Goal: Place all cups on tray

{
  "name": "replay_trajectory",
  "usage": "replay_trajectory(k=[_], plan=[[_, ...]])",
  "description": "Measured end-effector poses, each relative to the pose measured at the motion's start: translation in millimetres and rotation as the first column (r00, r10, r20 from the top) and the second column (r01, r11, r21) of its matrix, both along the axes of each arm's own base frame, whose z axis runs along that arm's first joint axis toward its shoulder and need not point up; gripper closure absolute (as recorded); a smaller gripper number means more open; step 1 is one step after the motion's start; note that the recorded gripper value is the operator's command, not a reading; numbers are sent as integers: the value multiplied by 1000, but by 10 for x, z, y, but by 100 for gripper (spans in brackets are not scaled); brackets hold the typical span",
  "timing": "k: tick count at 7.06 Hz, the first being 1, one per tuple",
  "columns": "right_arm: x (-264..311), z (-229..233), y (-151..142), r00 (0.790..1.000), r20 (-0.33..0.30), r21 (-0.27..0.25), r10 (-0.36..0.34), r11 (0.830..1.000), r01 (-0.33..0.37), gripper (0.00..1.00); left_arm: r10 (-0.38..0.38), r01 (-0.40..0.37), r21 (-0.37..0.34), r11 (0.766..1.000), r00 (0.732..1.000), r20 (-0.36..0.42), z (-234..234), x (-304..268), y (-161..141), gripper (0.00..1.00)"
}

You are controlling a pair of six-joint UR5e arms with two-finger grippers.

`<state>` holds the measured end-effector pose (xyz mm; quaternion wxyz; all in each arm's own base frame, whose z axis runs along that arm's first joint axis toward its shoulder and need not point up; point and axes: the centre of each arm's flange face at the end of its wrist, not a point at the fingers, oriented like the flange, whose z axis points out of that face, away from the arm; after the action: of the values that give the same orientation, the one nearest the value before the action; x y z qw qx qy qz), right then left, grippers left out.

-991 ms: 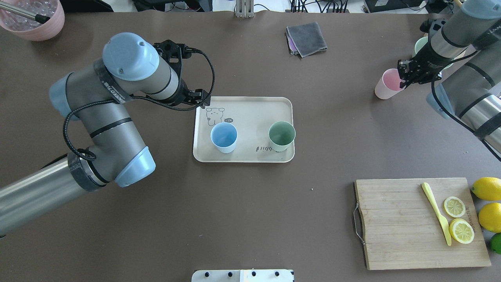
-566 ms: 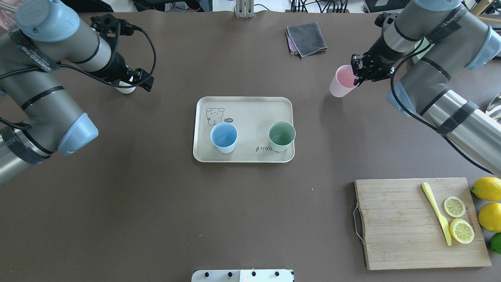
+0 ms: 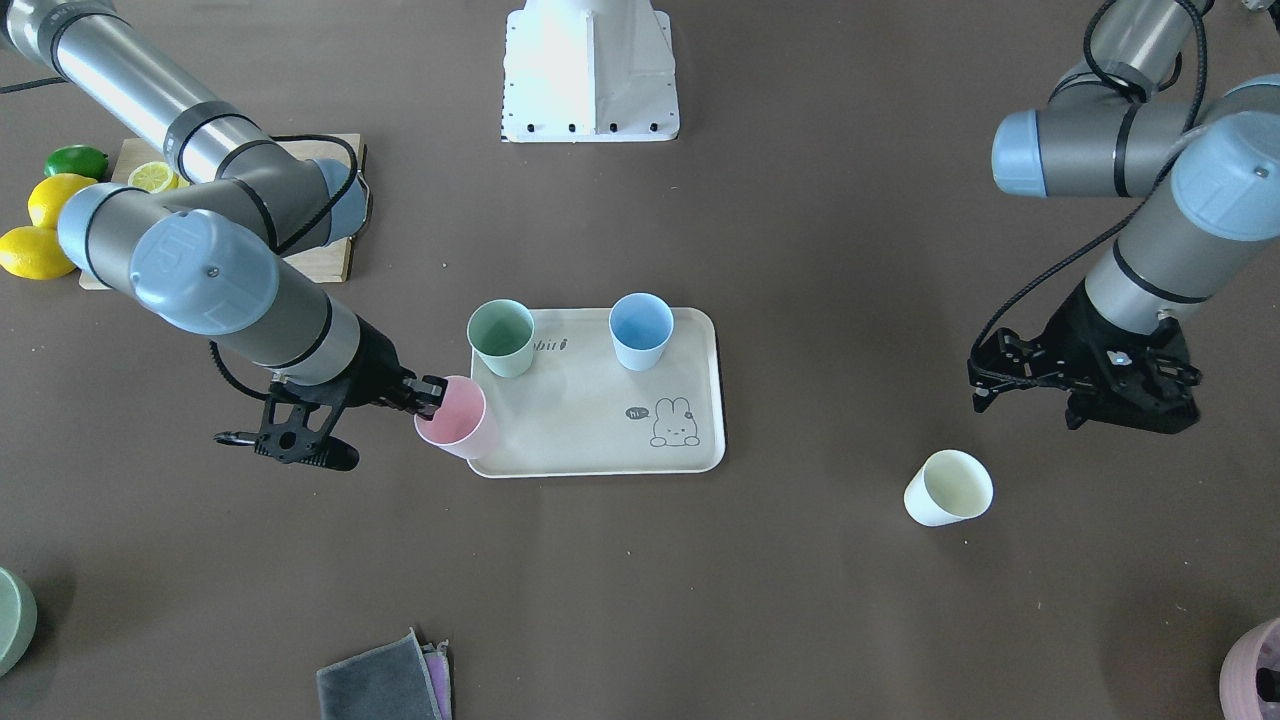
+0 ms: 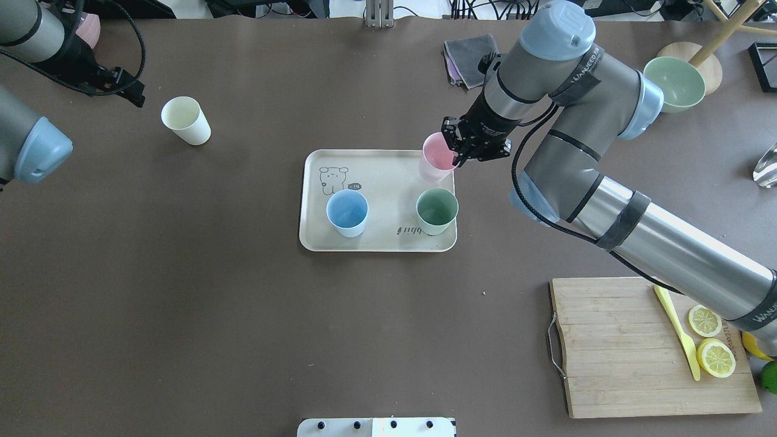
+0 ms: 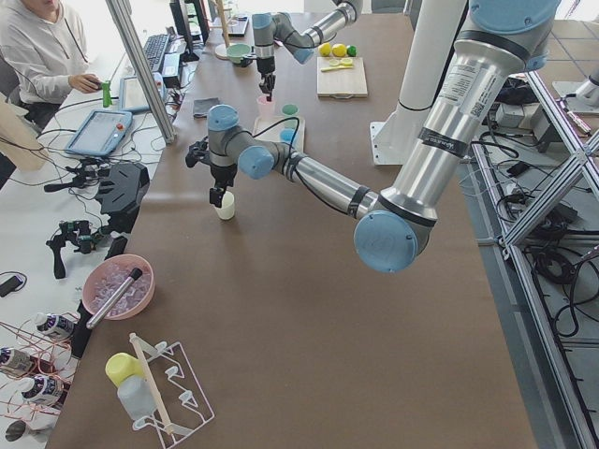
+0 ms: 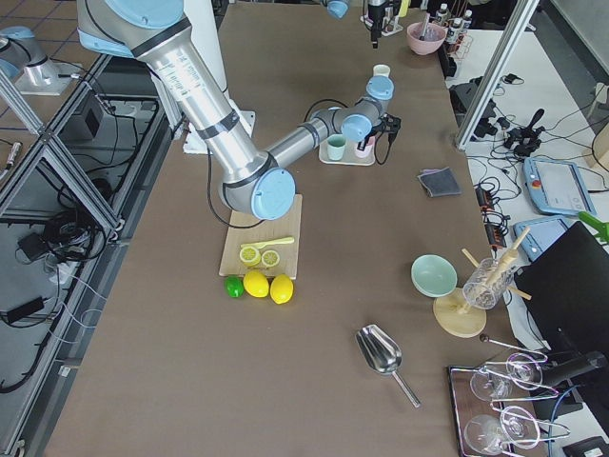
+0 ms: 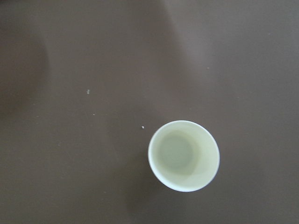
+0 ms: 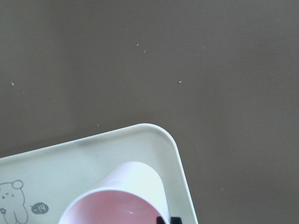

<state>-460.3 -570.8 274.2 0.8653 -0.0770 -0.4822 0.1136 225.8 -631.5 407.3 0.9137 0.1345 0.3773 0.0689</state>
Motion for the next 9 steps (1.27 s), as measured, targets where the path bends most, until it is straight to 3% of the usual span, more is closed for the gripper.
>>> replay_trajectory(k=[1, 3, 5, 6, 7, 8, 9], plan=[[-76, -41, 49, 1000, 0, 1, -1, 1000, 1, 1, -3, 3, -5, 1000, 1000, 2, 105, 5, -91, 2], [-140, -101, 73, 1000, -5, 4, 17, 1000, -17, 0, -11, 11, -12, 1000, 1000, -3, 282, 122, -293, 2], [-123, -202, 87, 1000, 5, 19, 22, 1000, -22, 0, -16, 16, -33, 999, 1000, -24, 272, 481, -294, 4], [-68, -260, 80, 999, 14, 27, 29, 999, -29, 0, -10, 9, -33, 999, 999, -33, 335, 635, -263, 34], [14, -312, 54, 999, 22, 33, 39, 999, -40, 0, -1, -1, -30, 1000, 999, -41, 423, 767, -226, 84], [68, -324, 36, 999, 25, 34, 48, 998, -49, 0, 4, -6, -27, 1000, 999, -45, 473, 844, -203, 100], [91, -322, 31, 998, 26, 33, 52, 998, -53, 0, 6, -7, -23, 1000, 999, -47, 477, 876, -198, 100]])
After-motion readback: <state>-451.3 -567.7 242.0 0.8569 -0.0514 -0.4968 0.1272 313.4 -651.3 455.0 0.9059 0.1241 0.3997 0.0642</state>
